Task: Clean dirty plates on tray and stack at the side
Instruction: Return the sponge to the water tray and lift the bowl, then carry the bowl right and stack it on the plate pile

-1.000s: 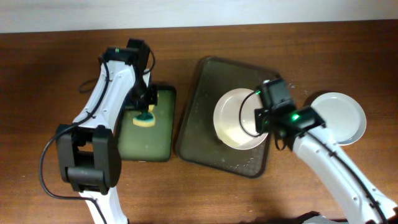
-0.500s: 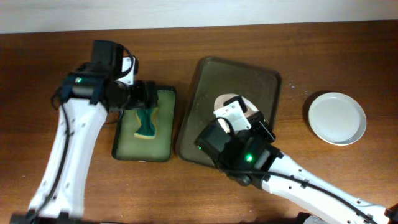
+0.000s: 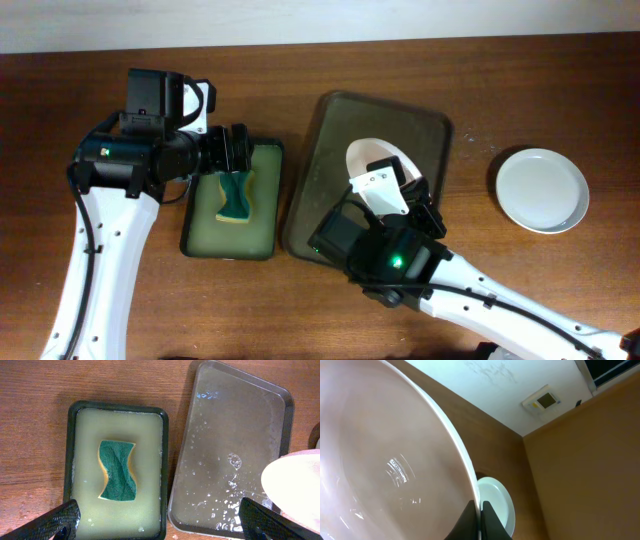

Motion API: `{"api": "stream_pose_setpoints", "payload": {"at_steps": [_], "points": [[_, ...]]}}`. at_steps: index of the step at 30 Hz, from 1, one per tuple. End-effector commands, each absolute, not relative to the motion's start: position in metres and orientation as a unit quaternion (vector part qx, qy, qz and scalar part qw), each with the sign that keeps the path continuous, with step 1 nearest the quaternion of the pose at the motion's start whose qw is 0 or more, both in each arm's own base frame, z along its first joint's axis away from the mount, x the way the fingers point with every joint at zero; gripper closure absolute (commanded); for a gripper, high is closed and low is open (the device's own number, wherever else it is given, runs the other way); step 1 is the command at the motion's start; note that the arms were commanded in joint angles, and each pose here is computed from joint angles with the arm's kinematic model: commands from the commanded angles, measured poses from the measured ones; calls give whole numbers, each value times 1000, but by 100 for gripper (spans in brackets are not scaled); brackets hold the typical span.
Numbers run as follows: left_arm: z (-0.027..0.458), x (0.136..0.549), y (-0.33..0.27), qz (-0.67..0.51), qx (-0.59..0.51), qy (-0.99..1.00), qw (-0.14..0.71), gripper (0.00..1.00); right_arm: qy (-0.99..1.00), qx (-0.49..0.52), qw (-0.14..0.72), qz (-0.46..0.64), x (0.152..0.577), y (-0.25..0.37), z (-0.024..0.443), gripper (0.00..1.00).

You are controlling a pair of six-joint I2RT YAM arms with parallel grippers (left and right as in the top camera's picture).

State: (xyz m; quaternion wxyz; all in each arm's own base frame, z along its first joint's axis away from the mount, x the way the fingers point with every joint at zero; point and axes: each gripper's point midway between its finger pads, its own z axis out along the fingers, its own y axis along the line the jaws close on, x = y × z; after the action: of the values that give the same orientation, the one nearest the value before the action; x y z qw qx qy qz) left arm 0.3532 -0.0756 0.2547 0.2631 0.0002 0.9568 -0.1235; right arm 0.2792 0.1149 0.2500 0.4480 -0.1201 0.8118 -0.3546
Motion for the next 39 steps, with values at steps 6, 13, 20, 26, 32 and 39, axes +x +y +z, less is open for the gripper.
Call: {"api": "stream_pose_setpoints", "payload": {"at_steps": [6, 13, 20, 26, 32, 39], "points": [[260, 352, -78, -132, 3, 954, 269, 0, 815, -81, 454, -351, 284, 102, 261, 96], [260, 352, -78, -132, 3, 954, 269, 1, 815, -81, 454, -351, 284, 102, 261, 96], [260, 352, -78, -132, 3, 954, 269, 1, 832, -63, 448, -320, 283, 105, 252, 96], [260, 352, -78, -132, 3, 954, 269, 0, 971, 28, 231, -52, 313, 51, 174, 96], [260, 352, -78, -132, 3, 954, 269, 1, 896, 368, 231, 91, 311, -161, 151, 96], [260, 352, -78, -132, 3, 954, 269, 1, 845, 504, 151, 90, 284, -239, 64, 59]]}}
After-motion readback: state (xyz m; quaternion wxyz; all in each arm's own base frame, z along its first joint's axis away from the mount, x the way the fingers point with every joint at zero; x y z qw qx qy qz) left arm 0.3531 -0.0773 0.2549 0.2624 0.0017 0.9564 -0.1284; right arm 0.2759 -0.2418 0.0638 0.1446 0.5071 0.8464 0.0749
